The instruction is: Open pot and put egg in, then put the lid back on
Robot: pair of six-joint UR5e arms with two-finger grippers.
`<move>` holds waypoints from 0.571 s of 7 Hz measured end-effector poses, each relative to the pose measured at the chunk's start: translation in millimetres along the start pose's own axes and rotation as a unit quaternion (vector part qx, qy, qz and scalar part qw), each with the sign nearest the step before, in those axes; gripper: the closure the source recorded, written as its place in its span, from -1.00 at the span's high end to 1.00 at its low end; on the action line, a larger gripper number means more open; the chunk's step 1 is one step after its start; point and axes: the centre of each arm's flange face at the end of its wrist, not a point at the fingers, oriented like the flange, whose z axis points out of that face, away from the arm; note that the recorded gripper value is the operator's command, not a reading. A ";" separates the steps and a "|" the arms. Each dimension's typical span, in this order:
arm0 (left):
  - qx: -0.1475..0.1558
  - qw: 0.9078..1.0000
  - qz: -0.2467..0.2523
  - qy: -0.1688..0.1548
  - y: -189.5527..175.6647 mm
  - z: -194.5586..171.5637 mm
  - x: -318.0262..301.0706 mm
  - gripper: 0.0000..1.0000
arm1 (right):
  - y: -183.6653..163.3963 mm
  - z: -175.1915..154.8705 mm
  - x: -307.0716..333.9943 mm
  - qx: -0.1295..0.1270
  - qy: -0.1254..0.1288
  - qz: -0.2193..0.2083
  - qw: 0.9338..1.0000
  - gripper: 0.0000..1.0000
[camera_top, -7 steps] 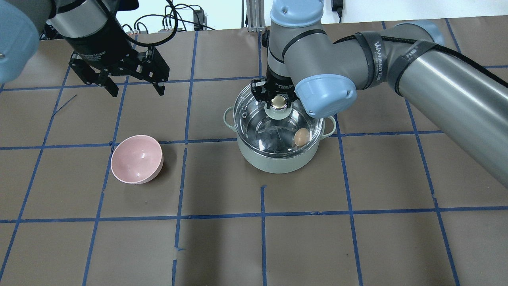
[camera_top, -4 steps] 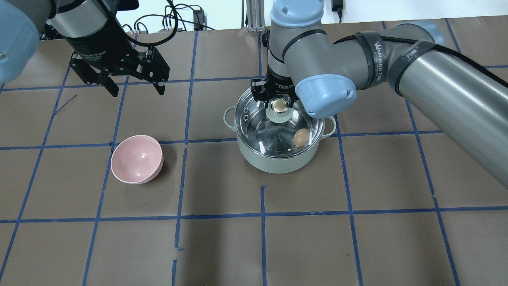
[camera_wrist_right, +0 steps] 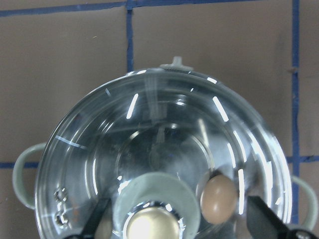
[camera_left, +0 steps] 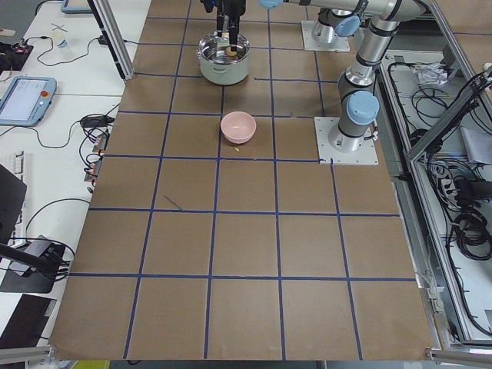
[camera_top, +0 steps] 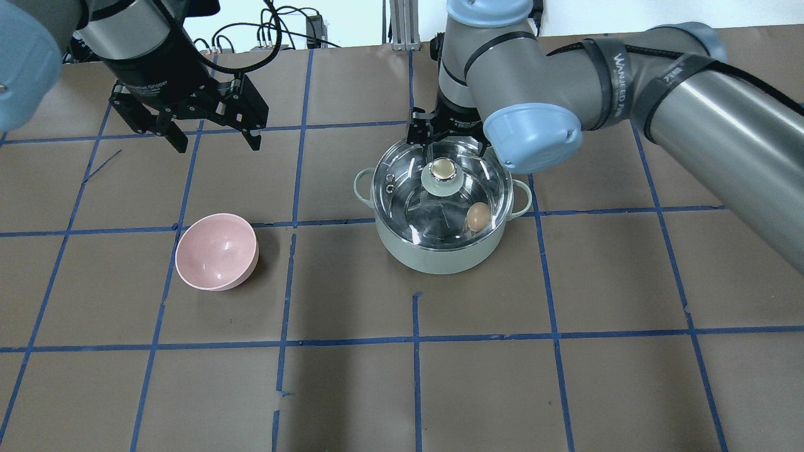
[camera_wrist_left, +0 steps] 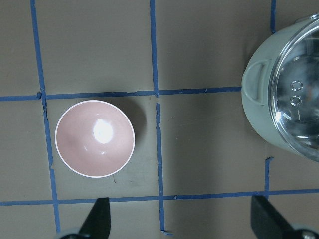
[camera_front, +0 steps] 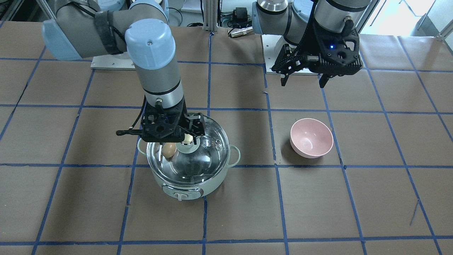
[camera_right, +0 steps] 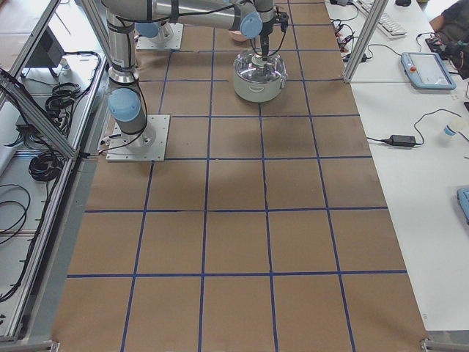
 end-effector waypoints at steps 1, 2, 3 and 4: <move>0.000 1.000 0.000 0.000 0.1 0.1 0.3 1.00 | -10.6 -20.7 36.9 0.011 0.002 0.012 1.000 1.00; 0.000 1.000 0.001 0.000 0.2 0.1 0.4 1.00 | -16.0 -43.1 77.9 0.015 0.007 0.010 1.000 1.00; -0.001 1.000 0.001 -0.001 0.3 0.1 0.4 1.00 | -17.5 -62.3 113.4 0.016 0.012 0.011 1.000 1.00; -0.001 1.000 0.001 -0.001 0.3 0.1 0.3 1.00 | -13.8 -80.0 136.9 0.019 0.015 0.012 1.000 1.00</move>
